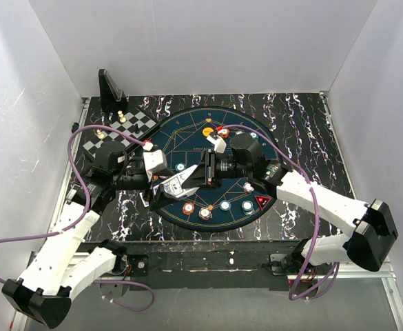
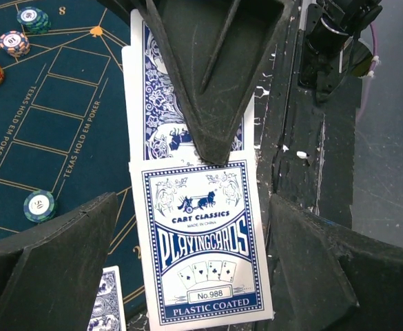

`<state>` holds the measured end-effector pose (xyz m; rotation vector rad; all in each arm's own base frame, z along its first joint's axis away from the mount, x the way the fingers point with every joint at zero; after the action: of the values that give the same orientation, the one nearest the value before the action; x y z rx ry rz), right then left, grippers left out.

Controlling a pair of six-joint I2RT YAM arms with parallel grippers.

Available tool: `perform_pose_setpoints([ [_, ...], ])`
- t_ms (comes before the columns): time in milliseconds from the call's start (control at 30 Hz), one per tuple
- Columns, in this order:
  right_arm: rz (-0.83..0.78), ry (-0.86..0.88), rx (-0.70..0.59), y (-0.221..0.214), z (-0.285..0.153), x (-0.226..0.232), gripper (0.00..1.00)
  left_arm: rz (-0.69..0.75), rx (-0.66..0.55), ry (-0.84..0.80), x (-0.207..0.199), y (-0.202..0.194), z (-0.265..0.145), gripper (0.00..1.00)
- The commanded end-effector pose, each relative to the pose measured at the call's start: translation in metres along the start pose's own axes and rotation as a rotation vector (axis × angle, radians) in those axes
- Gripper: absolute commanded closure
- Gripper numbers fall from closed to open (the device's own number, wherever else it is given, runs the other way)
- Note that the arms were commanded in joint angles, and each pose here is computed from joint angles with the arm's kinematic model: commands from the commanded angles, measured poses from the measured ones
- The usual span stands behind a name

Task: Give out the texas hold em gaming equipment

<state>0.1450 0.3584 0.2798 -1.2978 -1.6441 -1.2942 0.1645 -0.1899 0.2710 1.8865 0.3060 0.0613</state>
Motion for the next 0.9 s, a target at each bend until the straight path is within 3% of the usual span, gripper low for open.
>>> perform_pose_setpoints([
  [0,-0.051,0.043,-0.024,0.007,-0.002,0.019,0.95,0.042,0.022,0.008,-0.004,-0.002,-0.005,0.08],
  [433,-0.052,0.046,-0.028,0.011,0.003,0.026,0.98,0.079,0.061,0.03,0.002,-0.008,0.0,0.2],
  [733,-0.053,0.045,-0.03,0.013,0.005,0.027,0.99,0.071,0.087,0.042,0.003,-0.016,0.0,0.19],
  [867,-0.051,0.048,-0.028,0.013,0.007,0.028,0.99,0.069,0.105,0.065,0.008,-0.018,0.001,0.26],
])
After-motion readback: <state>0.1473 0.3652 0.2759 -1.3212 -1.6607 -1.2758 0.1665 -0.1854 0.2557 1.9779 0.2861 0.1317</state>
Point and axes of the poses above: each gripper's point midway between its finger pads, its own z axis out along the fingers, its own x axis along the line the jaws close on, y = z × x, the point moved 2 cm from there along -z, back along the fingers, and after that the axes turned 4 degrees about -z, right-handed, at the moved point
